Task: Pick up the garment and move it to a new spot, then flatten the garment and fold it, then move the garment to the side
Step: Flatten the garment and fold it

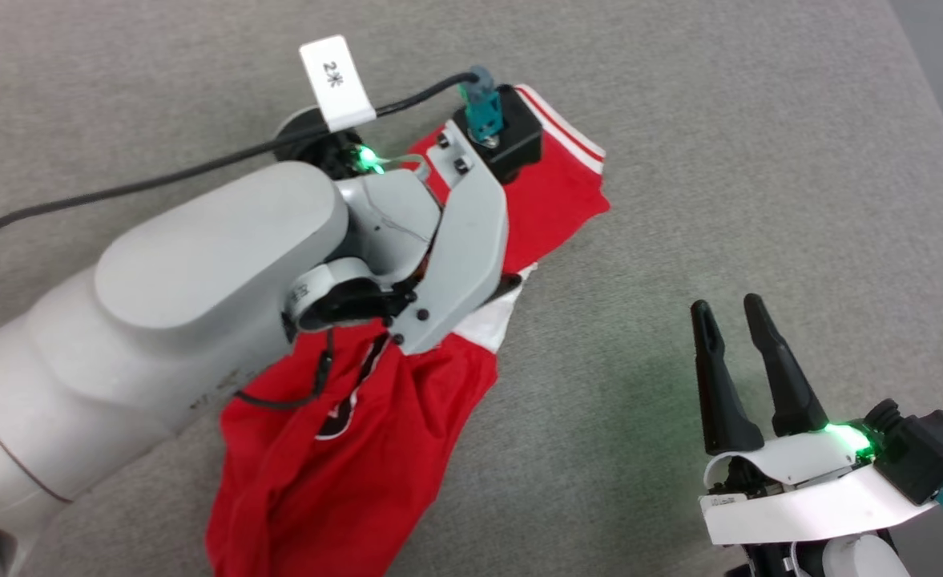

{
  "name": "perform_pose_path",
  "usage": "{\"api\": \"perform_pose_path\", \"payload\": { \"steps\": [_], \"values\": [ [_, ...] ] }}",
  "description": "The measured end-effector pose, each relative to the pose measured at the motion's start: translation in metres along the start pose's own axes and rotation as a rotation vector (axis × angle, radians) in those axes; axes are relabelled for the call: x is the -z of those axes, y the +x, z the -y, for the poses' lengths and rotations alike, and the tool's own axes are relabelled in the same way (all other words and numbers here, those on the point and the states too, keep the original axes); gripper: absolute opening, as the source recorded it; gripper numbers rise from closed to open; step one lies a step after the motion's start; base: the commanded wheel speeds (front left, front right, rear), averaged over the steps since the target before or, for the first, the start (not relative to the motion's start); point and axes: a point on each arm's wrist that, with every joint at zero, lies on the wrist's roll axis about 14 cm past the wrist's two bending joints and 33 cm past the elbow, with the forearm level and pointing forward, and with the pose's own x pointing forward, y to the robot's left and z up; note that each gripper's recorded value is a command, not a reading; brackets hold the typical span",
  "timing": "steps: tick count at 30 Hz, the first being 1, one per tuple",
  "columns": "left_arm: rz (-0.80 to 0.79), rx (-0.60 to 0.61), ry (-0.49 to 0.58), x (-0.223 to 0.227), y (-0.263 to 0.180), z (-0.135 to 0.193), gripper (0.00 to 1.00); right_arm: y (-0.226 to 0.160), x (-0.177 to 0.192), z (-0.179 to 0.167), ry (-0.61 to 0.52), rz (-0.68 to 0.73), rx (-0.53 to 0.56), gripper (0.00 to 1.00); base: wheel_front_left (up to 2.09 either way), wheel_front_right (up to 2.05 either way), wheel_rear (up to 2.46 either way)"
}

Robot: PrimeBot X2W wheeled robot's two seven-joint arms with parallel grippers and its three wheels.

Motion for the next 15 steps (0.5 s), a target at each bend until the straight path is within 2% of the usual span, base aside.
{"api": "perform_pose_path", "payload": {
  "steps": [10,11,12,13,15],
  "values": [
    [-0.08,0.008,-0.017,0.031,0.026,-0.009,1.0,0.0,-0.001,0.009,-0.008,-0.001,0.031,1.0,0.0,0.0,0.0],
    [-0.079,0.008,-0.021,0.032,0.027,-0.01,0.81,0.0,0.0,0.009,-0.008,-0.003,0.032,1.0,0.0,0.0,0.0],
    [-0.074,0.007,-0.026,0.032,0.027,-0.011,0.49,0.0,0.0,0.009,-0.008,-0.004,0.032,1.0,0.0,0.0,0.0],
    [-0.074,0.004,-0.029,0.032,0.027,-0.012,0.35,0.001,0.0,0.009,-0.008,-0.005,0.031,1.0,0.0,0.0,0.0],
    [-0.072,0.002,-0.031,0.032,0.027,-0.013,0.0,0.002,0.001,0.009,-0.008,-0.005,0.029,1.0,0.0,0.0,0.0]
  ]
}}
